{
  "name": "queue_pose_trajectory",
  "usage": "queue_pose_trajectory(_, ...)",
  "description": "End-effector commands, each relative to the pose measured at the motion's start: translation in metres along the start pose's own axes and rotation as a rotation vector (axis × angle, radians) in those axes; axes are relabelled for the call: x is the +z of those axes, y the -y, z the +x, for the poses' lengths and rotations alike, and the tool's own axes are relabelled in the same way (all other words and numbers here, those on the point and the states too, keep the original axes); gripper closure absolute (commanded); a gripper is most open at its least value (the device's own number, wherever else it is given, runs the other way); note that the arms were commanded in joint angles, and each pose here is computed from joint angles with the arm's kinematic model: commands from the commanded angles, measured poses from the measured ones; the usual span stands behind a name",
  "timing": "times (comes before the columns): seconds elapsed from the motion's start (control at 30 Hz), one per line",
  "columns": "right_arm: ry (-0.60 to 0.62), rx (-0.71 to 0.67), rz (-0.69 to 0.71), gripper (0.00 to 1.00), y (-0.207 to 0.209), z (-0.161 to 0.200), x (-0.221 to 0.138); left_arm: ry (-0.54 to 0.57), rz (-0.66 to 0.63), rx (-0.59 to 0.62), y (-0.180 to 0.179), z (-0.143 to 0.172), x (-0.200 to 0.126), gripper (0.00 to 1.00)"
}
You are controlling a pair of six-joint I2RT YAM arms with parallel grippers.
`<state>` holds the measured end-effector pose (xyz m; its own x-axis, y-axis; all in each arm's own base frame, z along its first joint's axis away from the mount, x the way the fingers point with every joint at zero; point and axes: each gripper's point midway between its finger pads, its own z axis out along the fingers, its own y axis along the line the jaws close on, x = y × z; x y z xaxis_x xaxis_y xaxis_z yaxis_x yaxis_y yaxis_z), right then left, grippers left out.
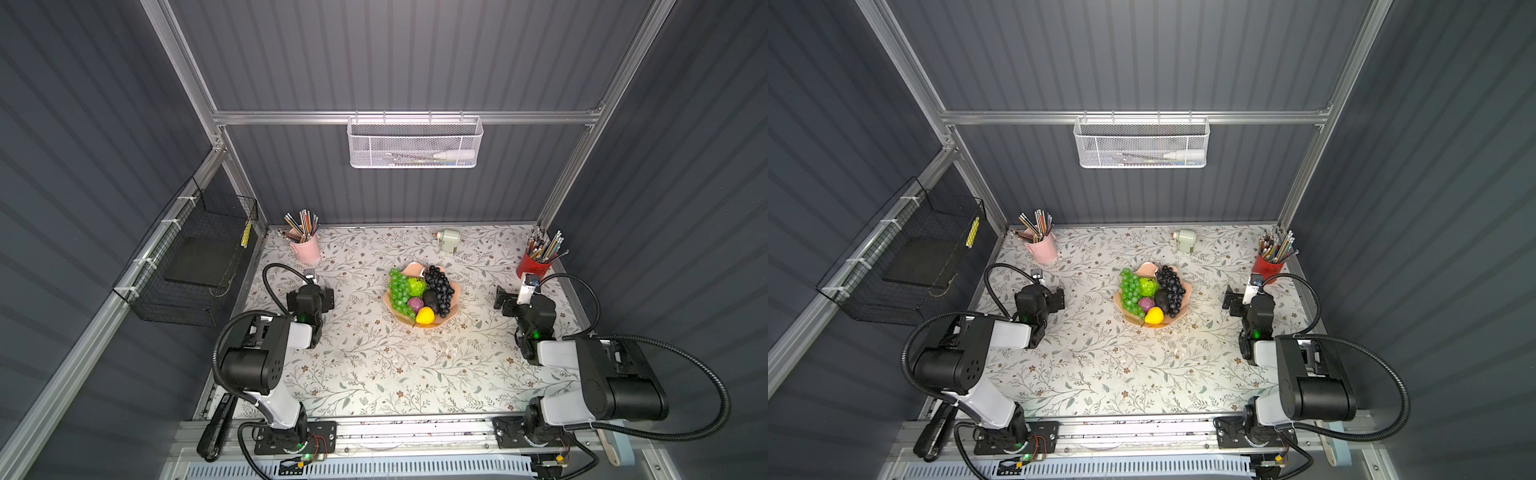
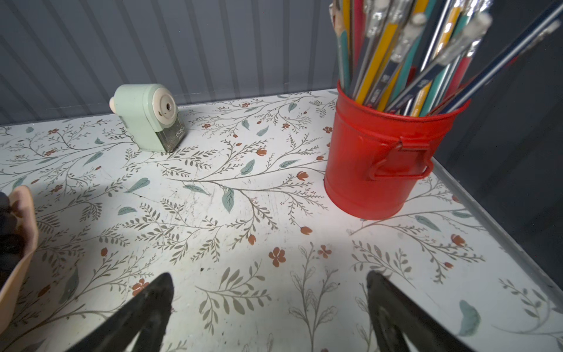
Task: Arrange fruit in a fruit bowl
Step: Reset both arms
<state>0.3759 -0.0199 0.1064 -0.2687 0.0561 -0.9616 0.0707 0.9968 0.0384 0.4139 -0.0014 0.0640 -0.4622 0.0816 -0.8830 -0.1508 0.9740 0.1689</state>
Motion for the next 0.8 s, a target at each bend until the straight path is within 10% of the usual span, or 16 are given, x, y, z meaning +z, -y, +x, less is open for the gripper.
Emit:
queue_pose_trajectory(0.0,0.076,-0.005,-0.023,0.01,-0.002,-0.017,0.0,0.035,0.008,-0.021,-0.002,-0.012,0.004,0.0)
queue_pose_trajectory(0.77,0.016,0.011,-0.032,0.01,-0.002,-0.014,0.008,0.087,-0.009,-0.086,-0.017,-0.003,0.0,0.0)
